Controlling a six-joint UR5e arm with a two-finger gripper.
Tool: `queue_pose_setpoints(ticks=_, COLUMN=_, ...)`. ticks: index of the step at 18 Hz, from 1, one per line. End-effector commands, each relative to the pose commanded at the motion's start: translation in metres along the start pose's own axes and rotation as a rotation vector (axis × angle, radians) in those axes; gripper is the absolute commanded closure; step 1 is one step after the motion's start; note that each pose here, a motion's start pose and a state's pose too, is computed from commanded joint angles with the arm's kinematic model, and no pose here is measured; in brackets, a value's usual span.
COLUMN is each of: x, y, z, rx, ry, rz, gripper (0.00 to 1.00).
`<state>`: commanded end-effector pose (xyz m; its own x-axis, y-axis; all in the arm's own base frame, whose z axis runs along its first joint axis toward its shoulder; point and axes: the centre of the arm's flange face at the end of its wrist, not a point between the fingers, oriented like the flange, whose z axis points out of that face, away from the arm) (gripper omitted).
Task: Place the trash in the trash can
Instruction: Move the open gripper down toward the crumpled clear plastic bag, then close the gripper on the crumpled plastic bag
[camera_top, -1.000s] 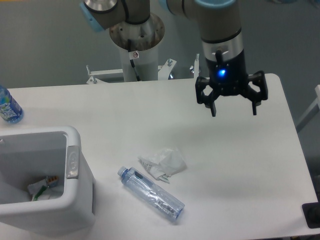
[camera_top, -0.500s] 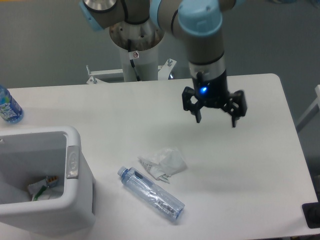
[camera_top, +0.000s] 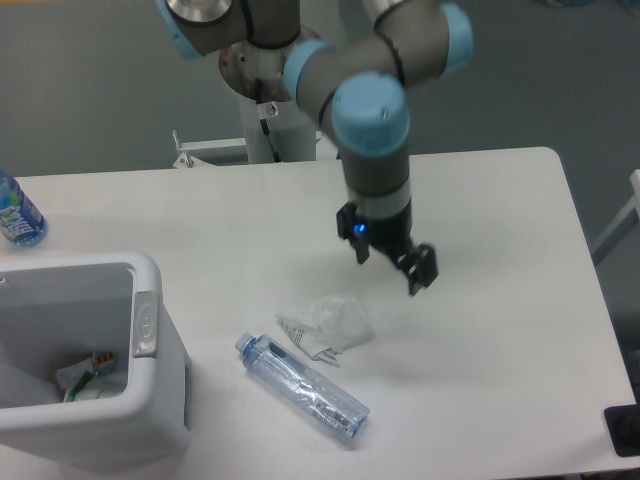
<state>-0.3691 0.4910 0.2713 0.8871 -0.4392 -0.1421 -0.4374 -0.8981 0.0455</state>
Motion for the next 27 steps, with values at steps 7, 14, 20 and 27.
queue_pose_setpoints(ticks=7, x=0.017, y=-0.006, z=0.033, rx=-0.031, ry=0.062, rz=0.052, gripper=0.00)
queue_pose_setpoints(ticks=14, x=0.017, y=-0.024, z=0.052, rx=-0.030, ry=0.052, rz=0.053, gripper=0.00)
queue_pose_setpoints(ticks=20, x=0.011, y=-0.022, z=0.052, rx=-0.068, ry=0.032, rz=-0.008, gripper=0.32)
queue_pose_setpoints(ticks=27, x=0.012, y=-0.022, z=0.049, rx=-0.072, ry=0.028, rz=-0.033, gripper=0.94)
